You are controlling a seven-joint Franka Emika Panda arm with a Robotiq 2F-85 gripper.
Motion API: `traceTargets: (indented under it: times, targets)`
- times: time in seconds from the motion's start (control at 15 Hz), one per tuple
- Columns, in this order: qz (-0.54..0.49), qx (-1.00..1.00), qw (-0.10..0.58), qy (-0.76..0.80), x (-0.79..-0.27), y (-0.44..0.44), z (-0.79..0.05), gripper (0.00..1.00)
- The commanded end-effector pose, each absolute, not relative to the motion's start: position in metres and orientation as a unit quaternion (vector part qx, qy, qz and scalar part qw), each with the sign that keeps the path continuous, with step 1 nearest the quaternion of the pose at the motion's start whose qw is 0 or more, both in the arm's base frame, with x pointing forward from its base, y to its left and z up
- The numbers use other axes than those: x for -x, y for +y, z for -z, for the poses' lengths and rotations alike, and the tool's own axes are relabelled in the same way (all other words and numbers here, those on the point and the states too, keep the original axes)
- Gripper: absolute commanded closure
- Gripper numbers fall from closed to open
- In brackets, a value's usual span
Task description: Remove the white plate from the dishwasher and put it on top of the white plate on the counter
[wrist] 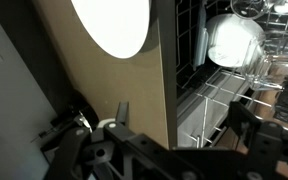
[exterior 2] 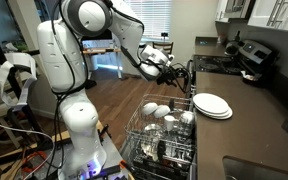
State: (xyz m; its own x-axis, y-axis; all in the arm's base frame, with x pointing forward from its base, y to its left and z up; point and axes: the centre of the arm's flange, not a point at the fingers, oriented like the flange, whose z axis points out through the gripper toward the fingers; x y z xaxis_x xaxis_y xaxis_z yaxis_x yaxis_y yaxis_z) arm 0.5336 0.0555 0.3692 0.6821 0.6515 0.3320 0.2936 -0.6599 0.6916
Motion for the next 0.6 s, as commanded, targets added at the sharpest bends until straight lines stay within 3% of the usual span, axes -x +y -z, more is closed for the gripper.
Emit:
traceTargets:
  times: [0.0, 0.33, 0.53]
  targets:
    - [-0.316, -0.867, 0.262, 0.283, -0.521, 0.061, -0.384, 0.0]
    - [-0.316, -0.89, 0.193, 0.268, -0.52, 0.061, -0.382, 0.0]
    - [-0.282, -0.908, 0.193, 0.243, -0.516, 0.056, -0.37, 0.0]
